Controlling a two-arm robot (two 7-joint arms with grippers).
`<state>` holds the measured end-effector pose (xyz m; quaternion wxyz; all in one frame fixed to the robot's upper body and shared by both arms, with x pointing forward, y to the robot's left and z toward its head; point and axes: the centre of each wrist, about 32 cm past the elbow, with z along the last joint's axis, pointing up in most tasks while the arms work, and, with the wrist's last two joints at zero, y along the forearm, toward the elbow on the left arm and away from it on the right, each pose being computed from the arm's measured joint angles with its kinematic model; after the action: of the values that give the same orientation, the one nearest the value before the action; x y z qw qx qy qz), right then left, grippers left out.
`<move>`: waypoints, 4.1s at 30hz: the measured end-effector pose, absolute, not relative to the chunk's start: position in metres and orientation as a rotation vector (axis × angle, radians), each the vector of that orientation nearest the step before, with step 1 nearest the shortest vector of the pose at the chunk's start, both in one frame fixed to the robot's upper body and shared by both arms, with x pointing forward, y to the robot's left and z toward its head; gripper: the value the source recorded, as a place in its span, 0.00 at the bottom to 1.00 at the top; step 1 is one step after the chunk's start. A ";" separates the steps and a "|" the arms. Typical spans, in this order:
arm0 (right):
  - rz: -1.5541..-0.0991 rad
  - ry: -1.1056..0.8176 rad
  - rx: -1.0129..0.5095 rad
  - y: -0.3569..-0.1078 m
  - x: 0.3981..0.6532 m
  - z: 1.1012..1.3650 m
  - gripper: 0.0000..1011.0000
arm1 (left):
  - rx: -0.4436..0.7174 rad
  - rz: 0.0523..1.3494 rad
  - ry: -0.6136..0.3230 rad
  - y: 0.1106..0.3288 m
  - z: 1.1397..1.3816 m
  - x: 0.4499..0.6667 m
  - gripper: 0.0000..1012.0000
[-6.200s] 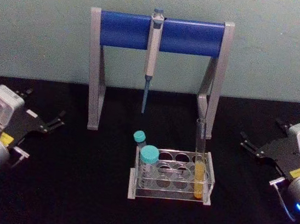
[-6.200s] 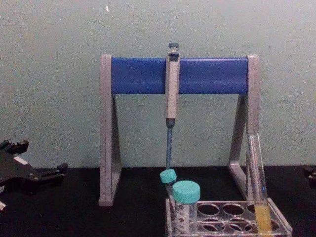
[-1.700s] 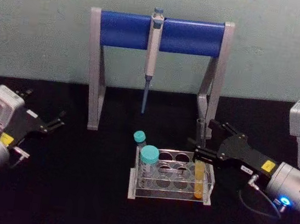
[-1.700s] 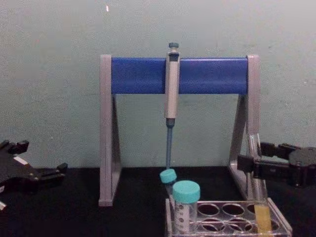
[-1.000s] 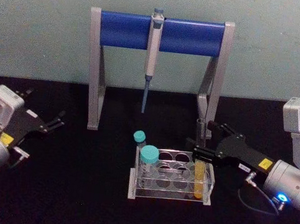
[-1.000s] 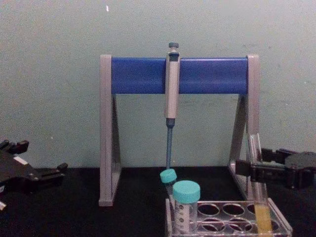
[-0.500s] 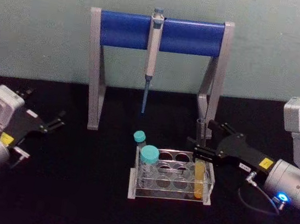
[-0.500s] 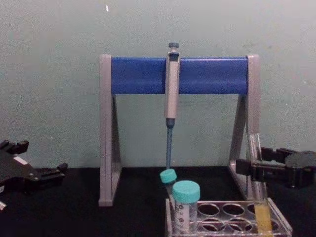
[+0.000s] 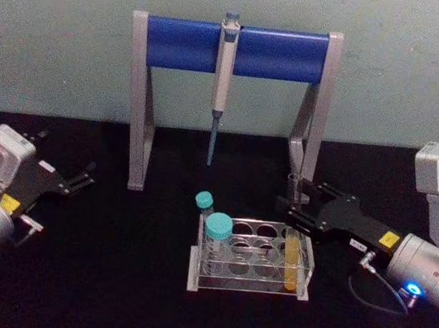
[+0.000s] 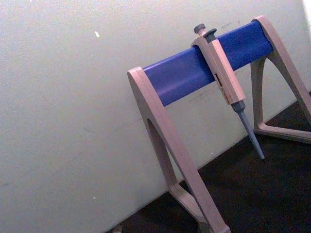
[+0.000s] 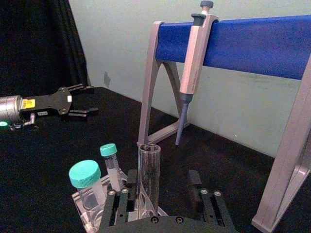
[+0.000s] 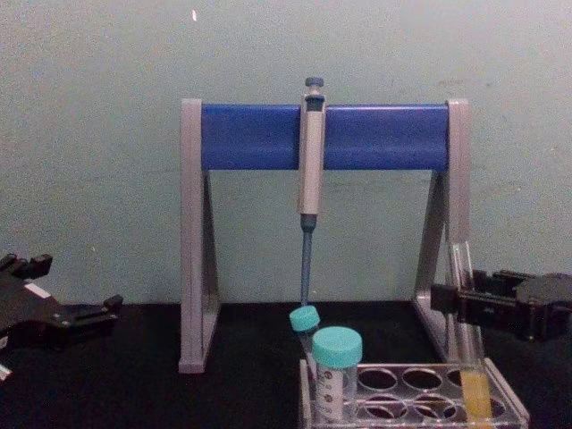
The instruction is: Pick up the test tube from the test tube rack, shake it, then place it back into the test tube rack.
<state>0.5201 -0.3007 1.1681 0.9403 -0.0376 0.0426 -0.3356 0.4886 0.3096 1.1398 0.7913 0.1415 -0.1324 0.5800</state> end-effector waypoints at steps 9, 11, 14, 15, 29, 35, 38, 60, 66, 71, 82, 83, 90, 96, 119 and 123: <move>-0.684 0.087 -0.077 -0.301 0.520 1.168 0.41 | 0.304 1.248 -0.285 0.310 1.140 0.489 0.99; -0.684 0.087 -0.077 -0.301 0.520 1.168 0.33 | 0.304 1.248 -0.285 0.310 1.140 0.489 0.99; -0.684 0.087 -0.076 -0.301 0.520 1.168 0.27 | 0.304 1.248 -0.285 0.310 1.140 0.489 0.99; -0.684 0.087 -0.076 -0.301 0.520 1.168 0.24 | 0.304 1.248 -0.285 0.310 1.140 0.489 0.99; -0.684 0.087 -0.076 -0.301 0.520 1.168 0.24 | 0.304 1.248 -0.285 0.310 1.140 0.489 0.99; -0.684 0.087 -0.076 -0.301 0.520 1.168 0.23 | 0.305 1.248 -0.285 0.310 1.140 0.489 0.99; -0.685 0.087 -0.077 -0.301 0.520 1.168 0.24 | 0.304 1.248 -0.285 0.310 1.140 0.489 0.99; -0.581 -0.101 -0.026 -0.301 0.512 1.174 0.23 | 0.304 1.248 -0.285 0.310 1.140 0.489 0.99; -0.555 -0.144 0.005 -0.303 0.510 1.174 0.23 | 0.304 1.248 -0.285 0.310 1.140 0.489 0.99; -0.545 -0.158 0.023 -0.304 0.509 1.173 0.23 | 0.304 1.248 -0.285 0.310 1.140 0.489 0.99; -0.539 -0.187 0.061 -0.306 0.508 1.177 0.23 | 0.304 1.248 -0.285 0.310 1.140 0.489 0.99; -0.540 -0.189 0.063 -0.306 0.508 1.178 0.23 | 0.304 1.248 -0.285 0.310 1.140 0.489 0.99; -0.559 -0.196 0.089 -0.306 0.510 1.185 0.23 | 0.304 1.248 -0.285 0.310 1.140 0.489 0.99; -0.590 -0.186 0.121 -0.306 0.515 1.192 0.23 | 0.304 1.248 -0.285 0.310 1.140 0.489 0.99; -0.595 -0.144 0.152 -0.291 0.536 1.197 0.23 | 0.305 1.248 -0.285 0.310 1.140 0.489 0.99; -0.566 -0.144 0.149 -0.286 0.538 1.198 0.23 | 0.304 1.248 -0.285 0.310 1.140 0.489 0.99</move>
<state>0.5385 -0.2859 1.1981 0.9549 0.0734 -0.0708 -0.2788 0.4886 0.3097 1.1398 0.7913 0.1415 -0.1325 0.5800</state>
